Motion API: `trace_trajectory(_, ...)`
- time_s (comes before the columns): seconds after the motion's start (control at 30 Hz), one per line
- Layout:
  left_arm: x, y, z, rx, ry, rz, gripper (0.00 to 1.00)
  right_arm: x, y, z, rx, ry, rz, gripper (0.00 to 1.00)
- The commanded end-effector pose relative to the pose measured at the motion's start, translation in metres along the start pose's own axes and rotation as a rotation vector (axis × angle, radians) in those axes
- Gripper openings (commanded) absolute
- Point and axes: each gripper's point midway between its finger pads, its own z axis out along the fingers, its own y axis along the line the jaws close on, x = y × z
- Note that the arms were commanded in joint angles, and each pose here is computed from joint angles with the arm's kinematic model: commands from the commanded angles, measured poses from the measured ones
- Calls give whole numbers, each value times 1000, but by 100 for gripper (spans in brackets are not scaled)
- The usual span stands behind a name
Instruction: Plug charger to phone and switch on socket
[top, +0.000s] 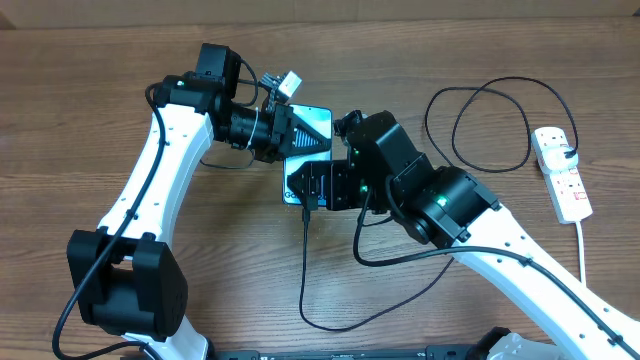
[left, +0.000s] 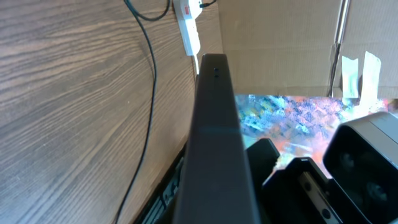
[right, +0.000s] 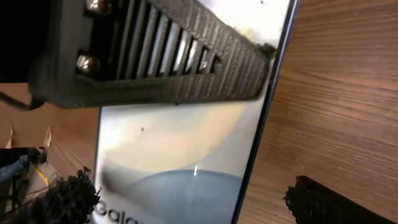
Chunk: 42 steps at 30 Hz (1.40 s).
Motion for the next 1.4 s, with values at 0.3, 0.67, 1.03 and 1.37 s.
trace_trajectory(0.3,-6,-14,-3,55,-24,78,4,14,26,-44,-108,36,-25,100)
trace_trajectory(0.67,-17,-34,-5,155,-46,176,4,49,11,-43,-61,192,20,84)
trace_trajectory(1.03,-17,-34,-5,157,-42,119,4,57,20,-15,-64,241,-10,60)
trace_trajectory(1.37,-16,-37,-5,171,-37,117,4,39,16,6,-32,177,-15,48)
